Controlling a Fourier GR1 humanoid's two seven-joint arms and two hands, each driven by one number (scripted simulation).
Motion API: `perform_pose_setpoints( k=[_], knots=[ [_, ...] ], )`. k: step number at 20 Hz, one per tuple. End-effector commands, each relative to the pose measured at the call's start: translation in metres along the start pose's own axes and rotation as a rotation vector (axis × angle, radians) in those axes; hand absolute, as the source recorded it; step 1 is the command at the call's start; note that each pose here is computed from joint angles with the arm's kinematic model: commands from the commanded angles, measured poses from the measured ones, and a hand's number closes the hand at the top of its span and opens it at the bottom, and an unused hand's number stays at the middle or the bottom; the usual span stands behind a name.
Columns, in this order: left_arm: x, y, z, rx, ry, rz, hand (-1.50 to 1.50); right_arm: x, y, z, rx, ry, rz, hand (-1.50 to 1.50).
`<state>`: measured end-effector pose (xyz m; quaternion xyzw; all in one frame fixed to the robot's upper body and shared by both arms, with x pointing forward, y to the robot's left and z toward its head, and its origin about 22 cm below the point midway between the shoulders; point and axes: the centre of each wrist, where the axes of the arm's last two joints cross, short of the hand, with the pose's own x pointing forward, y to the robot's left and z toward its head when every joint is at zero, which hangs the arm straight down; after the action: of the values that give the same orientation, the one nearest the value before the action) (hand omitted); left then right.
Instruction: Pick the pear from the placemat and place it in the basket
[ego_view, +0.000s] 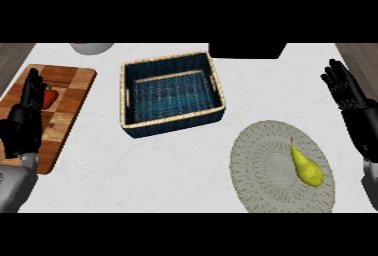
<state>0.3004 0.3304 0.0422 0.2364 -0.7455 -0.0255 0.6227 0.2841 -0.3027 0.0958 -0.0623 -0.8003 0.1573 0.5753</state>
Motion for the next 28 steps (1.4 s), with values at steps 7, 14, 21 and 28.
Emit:
perform_pose_setpoints(
  k=[7, 14, 21, 28],
  knots=[
    [0.013, -0.086, 0.061, -0.184, 0.089, 0.341, 0.0, -0.007, -0.018, 0.046, 0.317, -0.134, -0.092, 1.5],
    [0.023, -0.076, 0.079, -0.2, 0.084, 0.35, 0.0, -0.003, 0.083, 0.092, -0.006, 0.035, -0.001, -1.5],
    [0.03, -0.066, 0.078, -0.192, 0.088, 0.356, 0.0, 0.023, -0.002, 0.092, -0.232, 0.261, 0.573, -1.5],
    [0.025, -0.07, 0.079, -0.181, 0.094, 0.349, 0.0, 0.097, -0.03, 0.078, 0.08, 0.527, 0.877, -1.5]
  ],
)
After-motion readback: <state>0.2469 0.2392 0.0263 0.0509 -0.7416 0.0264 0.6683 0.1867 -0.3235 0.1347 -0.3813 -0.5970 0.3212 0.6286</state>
